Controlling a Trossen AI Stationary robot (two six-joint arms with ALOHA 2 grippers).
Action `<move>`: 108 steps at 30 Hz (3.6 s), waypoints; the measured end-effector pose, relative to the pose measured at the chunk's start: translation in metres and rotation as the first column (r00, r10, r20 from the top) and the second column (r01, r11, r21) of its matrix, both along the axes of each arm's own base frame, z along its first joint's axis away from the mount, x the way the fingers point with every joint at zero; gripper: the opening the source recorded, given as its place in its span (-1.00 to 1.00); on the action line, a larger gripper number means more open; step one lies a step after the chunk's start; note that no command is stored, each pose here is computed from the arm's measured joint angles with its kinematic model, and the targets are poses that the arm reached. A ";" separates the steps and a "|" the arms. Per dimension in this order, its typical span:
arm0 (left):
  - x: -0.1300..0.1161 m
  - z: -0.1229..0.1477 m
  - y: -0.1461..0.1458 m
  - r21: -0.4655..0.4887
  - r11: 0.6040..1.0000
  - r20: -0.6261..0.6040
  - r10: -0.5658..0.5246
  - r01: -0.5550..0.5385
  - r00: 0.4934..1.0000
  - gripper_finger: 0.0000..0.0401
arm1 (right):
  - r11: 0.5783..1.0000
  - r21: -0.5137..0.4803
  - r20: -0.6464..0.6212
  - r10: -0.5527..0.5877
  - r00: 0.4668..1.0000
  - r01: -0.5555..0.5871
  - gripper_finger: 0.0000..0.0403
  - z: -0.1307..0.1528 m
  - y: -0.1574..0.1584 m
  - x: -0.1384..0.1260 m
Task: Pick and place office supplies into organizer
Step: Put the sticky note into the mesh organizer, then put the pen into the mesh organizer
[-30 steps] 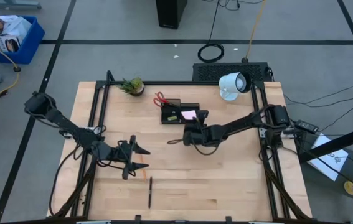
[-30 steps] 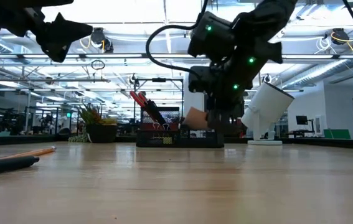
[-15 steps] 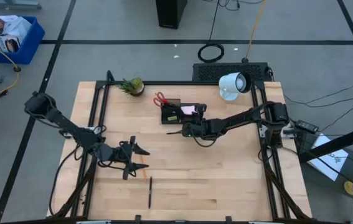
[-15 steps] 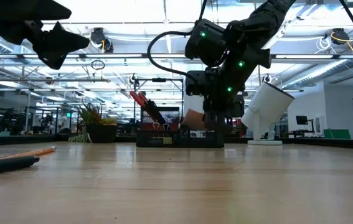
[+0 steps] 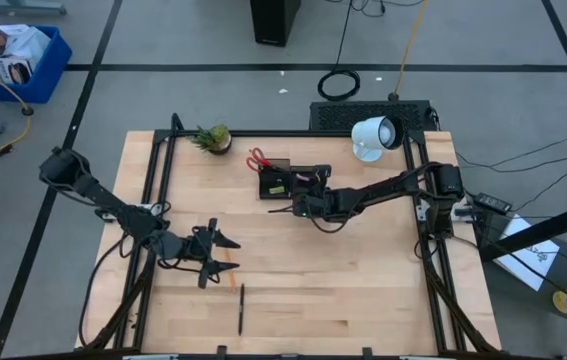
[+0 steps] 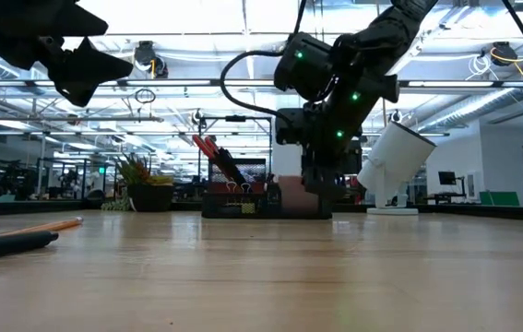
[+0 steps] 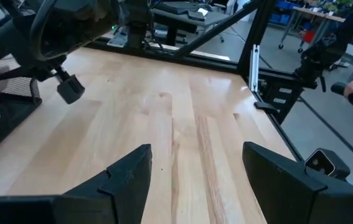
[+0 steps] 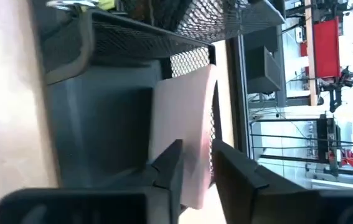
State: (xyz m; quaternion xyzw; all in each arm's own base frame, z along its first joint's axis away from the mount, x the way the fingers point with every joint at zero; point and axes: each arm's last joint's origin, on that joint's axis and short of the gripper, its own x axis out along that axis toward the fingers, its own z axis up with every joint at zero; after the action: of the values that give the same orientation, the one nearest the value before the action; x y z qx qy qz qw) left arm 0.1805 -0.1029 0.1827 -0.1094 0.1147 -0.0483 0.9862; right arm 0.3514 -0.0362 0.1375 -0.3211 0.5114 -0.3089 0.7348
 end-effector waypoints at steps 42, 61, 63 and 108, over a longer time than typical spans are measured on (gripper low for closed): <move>-0.003 -0.012 0.003 0.100 0.995 -0.110 0.037 -0.026 0.993 0.27 | 0.580 0.552 0.590 0.237 0.772 -0.600 -0.04 0.062 0.125 0.004; -0.003 -0.012 0.003 0.077 0.997 -0.111 0.040 -0.032 0.993 0.27 | 0.337 0.315 0.909 0.161 0.384 -0.887 -0.04 0.100 0.097 -0.159; -0.003 -0.012 0.003 0.102 0.995 -0.109 0.034 -0.023 0.993 0.27 | 0.338 0.307 0.919 0.137 0.370 -0.889 -0.04 0.092 0.092 -0.174; -0.009 -0.019 -0.007 0.581 0.617 -0.194 -0.529 0.531 0.826 0.27 | 0.543 0.080 0.989 0.059 0.134 -0.836 -0.04 0.048 0.059 -0.252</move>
State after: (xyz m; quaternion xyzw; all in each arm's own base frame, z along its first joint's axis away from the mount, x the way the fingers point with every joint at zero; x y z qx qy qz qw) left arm 0.1719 -0.1094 0.1640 0.2546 0.1525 -0.2967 0.9077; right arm 0.0996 0.0231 0.1851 0.0406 -0.0753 0.0308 0.9959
